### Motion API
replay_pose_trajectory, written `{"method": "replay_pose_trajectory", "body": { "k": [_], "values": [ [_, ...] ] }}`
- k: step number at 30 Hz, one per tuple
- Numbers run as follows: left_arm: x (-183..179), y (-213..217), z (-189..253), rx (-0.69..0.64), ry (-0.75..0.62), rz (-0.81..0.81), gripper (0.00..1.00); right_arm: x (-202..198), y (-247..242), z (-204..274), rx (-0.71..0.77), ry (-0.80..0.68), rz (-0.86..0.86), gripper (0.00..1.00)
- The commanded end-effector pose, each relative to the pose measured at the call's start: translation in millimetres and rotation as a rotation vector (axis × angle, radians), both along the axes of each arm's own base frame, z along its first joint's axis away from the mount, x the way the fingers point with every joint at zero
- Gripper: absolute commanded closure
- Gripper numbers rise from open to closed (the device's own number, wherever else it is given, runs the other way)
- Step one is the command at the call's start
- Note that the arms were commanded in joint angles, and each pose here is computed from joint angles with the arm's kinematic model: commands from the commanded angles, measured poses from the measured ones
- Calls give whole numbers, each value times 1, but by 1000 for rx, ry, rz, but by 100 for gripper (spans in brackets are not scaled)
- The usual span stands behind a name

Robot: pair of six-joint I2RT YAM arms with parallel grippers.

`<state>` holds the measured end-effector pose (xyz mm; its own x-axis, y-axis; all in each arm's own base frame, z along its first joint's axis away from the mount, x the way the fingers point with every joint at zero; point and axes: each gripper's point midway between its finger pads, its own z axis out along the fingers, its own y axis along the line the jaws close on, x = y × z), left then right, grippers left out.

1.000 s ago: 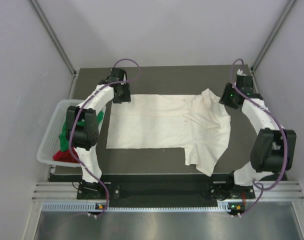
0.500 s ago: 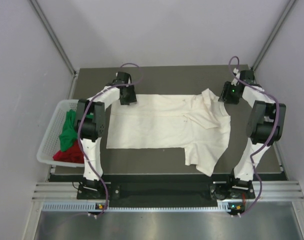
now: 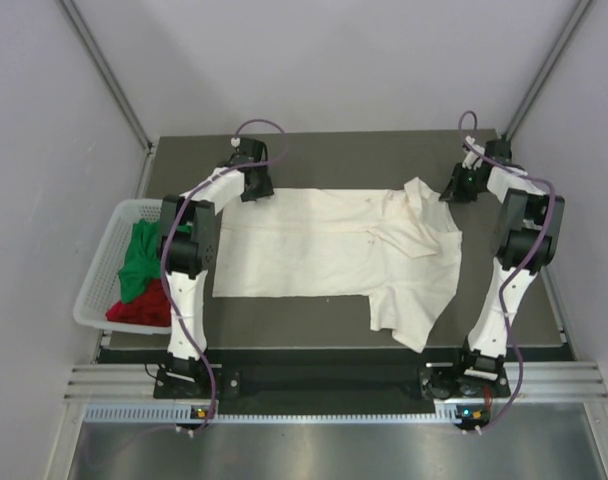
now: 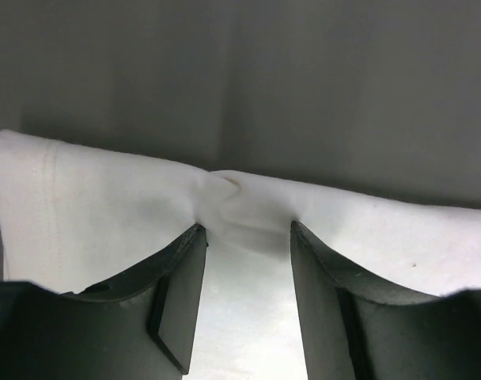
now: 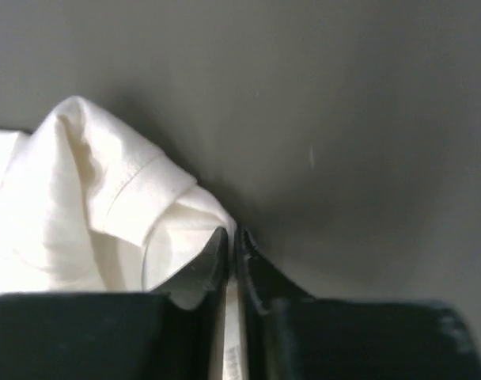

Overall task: Fold and stack the t-shirts
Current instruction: Fold the tshirt

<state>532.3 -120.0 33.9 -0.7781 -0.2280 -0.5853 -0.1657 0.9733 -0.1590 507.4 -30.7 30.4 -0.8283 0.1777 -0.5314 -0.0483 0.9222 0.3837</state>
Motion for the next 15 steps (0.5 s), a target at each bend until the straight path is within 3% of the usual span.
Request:
{"method": "replay_pose_trajectory", "body": {
  "k": [1, 2, 5, 7, 11, 15],
  "values": [
    [-13, 26, -30, 93, 80, 95, 48, 24, -24, 14, -105, -79, -55, 100],
    [-13, 30, -29, 101, 77, 127, 48, 26, -43, 21, -195, -95, -127, 100],
    [-6, 20, -21, 34, 42, 144, 47, 42, -65, 45, -266, -188, -255, 100],
    [3, 4, -13, -51, 10, 120, 47, 57, -69, 67, -253, -287, -308, 100],
    [16, -9, -2, -130, -11, 119, 47, 75, -66, 77, -220, -335, -349, 100],
    [21, -12, 9, -138, -27, 114, 47, 75, -70, 80, -255, -297, -384, 81]
  ]
}}
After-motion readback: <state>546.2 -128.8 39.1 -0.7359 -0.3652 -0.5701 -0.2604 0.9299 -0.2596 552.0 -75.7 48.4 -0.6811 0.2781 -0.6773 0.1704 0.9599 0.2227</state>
